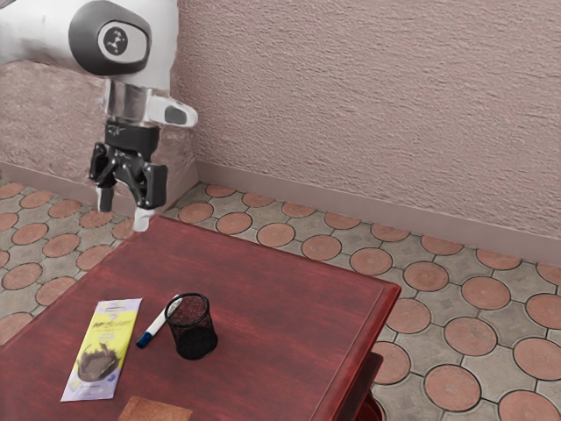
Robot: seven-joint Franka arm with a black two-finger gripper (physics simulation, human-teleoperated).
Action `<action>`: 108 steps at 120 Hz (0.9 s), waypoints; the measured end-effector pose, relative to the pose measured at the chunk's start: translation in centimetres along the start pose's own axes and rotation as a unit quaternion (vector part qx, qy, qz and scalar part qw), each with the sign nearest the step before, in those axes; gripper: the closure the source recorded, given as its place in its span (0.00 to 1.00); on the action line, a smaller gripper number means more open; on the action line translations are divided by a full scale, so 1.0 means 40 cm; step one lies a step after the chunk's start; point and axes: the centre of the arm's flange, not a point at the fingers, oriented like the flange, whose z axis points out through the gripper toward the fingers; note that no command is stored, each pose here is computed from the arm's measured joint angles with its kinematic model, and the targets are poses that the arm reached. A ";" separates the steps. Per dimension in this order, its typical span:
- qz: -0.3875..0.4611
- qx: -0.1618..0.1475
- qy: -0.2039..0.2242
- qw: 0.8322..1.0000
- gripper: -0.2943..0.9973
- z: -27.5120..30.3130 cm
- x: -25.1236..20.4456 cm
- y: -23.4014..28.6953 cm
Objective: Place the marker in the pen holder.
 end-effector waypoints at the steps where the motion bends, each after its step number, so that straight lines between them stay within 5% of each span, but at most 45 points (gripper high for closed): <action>1: 0.001 0.002 0.014 1.000 0.23 -0.021 0.004 0.001; 13: 0.007 0.017 0.110 0.994 0.23 -0.142 0.027 -0.001; 30: 0.010 0.027 0.158 0.987 0.23 -0.180 0.046 -0.011; 48: 0.018 0.023 0.102 0.994 0.23 0.045 0.232 -0.024; 58: 0.009 0.014 0.075 0.997 0.38 0.265 0.289 -0.063; 80: -0.033 -0.001 0.116 0.993 0.60 0.419 0.380 -0.203; 108: -0.029 0.004 0.148 0.989 0.69 0.488 0.458 -0.207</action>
